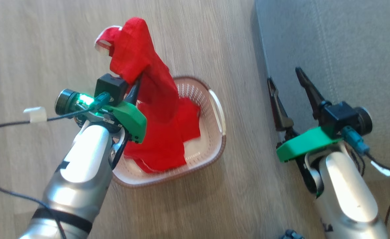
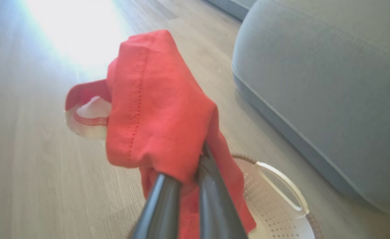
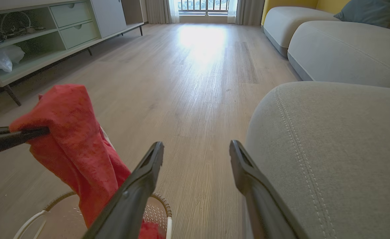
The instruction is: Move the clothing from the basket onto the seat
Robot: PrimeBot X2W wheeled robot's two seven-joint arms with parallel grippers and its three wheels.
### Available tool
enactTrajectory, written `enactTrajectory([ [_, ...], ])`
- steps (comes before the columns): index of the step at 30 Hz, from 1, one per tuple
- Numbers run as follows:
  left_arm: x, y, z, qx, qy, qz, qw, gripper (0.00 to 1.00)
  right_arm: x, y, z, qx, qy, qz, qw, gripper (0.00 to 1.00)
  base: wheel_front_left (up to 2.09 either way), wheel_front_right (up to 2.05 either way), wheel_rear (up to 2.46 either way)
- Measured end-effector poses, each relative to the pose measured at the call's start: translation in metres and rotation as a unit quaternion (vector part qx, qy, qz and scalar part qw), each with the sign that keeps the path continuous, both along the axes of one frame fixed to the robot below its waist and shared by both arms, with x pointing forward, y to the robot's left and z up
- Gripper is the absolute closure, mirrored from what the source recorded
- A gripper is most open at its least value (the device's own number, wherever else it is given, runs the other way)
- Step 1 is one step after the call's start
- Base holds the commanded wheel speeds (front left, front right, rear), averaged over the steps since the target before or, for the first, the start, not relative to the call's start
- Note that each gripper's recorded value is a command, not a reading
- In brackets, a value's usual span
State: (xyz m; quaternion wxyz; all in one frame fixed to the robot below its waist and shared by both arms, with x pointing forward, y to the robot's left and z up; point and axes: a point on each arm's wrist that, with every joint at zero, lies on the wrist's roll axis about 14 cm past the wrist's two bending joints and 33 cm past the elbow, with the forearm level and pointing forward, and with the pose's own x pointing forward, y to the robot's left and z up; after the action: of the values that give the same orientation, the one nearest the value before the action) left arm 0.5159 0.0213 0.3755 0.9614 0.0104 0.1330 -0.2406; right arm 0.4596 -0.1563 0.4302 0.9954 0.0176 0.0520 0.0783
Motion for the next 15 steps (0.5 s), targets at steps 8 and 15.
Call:
enactTrajectory([
  [8, -0.009, 0.026, 0.124, -0.038, -0.16, 0.06, 0.985, 1.0, -0.029, 0.008, 0.033, 0.009, -0.029, 0.007, 1.0, 0.0, 0.0, 0.0, 0.0],
  [15, -0.037, 0.053, 0.222, -0.088, -0.285, 0.102, 0.949, 1.0, -0.055, 0.016, 0.044, 0.017, -0.038, 0.015, 0.999, 0.0, 0.0, 0.0, 0.0],
])
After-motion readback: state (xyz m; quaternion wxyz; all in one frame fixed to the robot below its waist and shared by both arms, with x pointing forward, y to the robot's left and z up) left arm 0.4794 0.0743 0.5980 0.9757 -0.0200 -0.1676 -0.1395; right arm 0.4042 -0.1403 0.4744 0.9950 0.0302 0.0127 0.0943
